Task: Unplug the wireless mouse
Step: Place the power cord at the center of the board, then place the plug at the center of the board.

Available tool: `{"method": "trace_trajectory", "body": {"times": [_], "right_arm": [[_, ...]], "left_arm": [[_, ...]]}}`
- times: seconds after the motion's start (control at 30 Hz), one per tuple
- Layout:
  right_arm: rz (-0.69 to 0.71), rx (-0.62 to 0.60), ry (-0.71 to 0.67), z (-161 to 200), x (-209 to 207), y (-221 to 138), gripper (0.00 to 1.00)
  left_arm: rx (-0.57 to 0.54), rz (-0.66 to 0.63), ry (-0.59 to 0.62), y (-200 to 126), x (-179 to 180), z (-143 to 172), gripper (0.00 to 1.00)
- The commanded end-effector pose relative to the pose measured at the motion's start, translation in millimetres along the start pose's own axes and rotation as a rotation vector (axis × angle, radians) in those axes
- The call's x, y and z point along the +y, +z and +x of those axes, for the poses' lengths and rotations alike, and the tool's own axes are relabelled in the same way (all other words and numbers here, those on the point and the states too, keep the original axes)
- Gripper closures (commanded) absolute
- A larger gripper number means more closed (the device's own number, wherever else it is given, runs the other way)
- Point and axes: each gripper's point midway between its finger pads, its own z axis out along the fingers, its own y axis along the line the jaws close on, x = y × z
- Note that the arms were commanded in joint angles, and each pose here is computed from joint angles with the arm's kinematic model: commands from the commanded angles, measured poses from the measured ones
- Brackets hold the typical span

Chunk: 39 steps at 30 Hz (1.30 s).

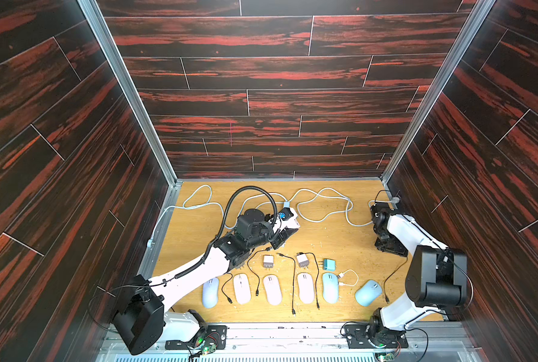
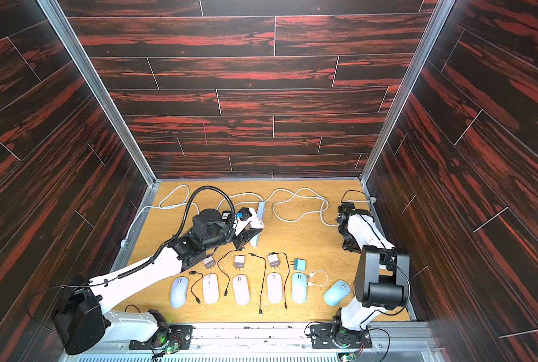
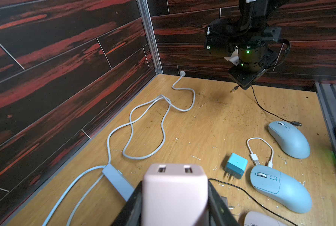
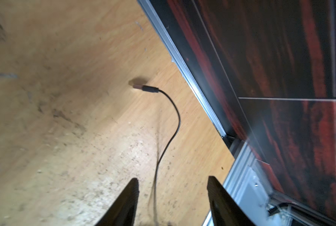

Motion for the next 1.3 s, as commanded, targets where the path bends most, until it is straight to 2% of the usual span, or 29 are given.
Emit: {"method": "trace_trajectory", "body": {"times": [0.0, 0.13, 0.27, 0.37, 0.47, 0.57, 0.7, 0.97, 1.27], "right_arm": [[-0.114, -0.071, 0.092, -14, 0, -21, 0.4], [-0.425, -0.194, 0.149, -27, 21, -62, 0.39], [-0.965, -0.298, 0.071, -20, 66, -140, 0.4], [-1.311, -0.302, -0.017, 1, 86, -196, 0.38], [-1.582, -0.264, -0.094, 23, 94, -242, 0.34], [-1.776, -0.23, -0.217, 45, 98, -281, 0.29], [-1.843, -0.196, -0.32, 59, 108, -307, 0.26], [-1.885, -0.168, -0.527, 91, 143, -355, 0.25], [-1.798, -0.131, -0.612, 107, 179, -352, 0.28]], "left_arm": [[-0.055, -0.01, -0.047, 2, 7, -18, 1.0], [-0.046, -0.004, -0.119, 14, 9, -15, 1.0], [-0.07, 0.037, -0.136, 24, 4, -15, 1.0], [-0.112, 0.083, -0.06, 25, -7, -18, 1.0], [-0.129, 0.107, 0.001, 25, -12, -18, 1.0], [-0.127, 0.141, 0.061, 24, -18, -18, 1.0], [-0.09, 0.195, 0.157, 20, -28, -13, 1.0], [-0.025, 0.126, 0.233, 5, -20, -8, 1.0], [-0.04, 0.113, 0.237, -1, -19, -13, 1.0]]}}
